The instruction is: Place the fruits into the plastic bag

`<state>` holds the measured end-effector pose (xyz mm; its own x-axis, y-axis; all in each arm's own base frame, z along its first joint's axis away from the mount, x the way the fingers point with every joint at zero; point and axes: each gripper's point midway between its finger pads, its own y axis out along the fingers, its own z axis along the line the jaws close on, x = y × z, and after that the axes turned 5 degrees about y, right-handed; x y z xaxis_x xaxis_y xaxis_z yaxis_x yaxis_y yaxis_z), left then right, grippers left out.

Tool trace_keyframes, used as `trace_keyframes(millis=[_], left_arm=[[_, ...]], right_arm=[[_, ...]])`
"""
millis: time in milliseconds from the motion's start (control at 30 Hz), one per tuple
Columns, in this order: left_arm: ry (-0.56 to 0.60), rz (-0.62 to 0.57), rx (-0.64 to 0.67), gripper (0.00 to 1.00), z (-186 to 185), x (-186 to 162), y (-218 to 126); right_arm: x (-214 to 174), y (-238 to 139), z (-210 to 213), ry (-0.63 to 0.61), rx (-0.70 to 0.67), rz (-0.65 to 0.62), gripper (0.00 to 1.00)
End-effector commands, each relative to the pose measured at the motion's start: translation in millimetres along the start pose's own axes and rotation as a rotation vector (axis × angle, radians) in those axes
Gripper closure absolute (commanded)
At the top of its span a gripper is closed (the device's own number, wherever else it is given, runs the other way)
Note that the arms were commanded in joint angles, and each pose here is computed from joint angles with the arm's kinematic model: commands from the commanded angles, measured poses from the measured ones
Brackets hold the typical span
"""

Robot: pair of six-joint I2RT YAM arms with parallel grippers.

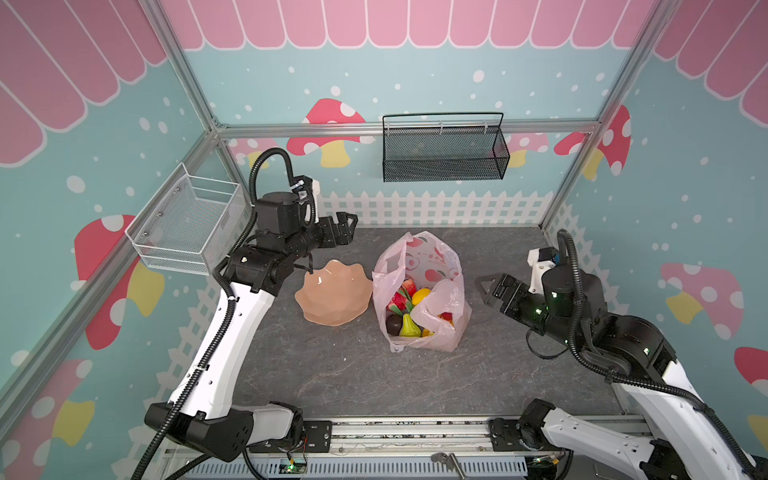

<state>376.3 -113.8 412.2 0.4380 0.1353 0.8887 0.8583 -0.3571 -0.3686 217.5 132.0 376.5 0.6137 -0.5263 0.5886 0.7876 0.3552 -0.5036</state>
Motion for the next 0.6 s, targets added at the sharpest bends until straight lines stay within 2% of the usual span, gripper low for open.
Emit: trace_keyframes(millis=[0, 200, 367, 433, 567], left_arm=[[-0.026, -0.015, 0.059, 0.01, 21.0, -2.8, -3.3], [-0.03, -0.034, 0.141, 0.01, 50.1, -17.1, -9.8], [-0.06, -0.026, 0.225, 0.01, 77.4, -40.5, -13.4], [-0.056, -0.047, 0.255, 0.01, 87.8, -53.7, -15.4], [-0.049, -0.119, 0.302, 0.01, 108.9, -80.7, -12.6]], right_arm=[[18.7, 3.7, -11.5, -0.111, -0.11, -0.033, 0.02], [58.4, 43.9, -31.6, -0.169, -0.181, 0.01, 0.02], [100.4, 74.8, -102.7, -0.107, -0.254, -0.002, 0.02], [115.0, 82.2, -135.4, -0.078, -0.279, -0.046, 0.02], [125.9, 91.9, -199.6, -0.09, -0.417, -0.144, 0.02]])
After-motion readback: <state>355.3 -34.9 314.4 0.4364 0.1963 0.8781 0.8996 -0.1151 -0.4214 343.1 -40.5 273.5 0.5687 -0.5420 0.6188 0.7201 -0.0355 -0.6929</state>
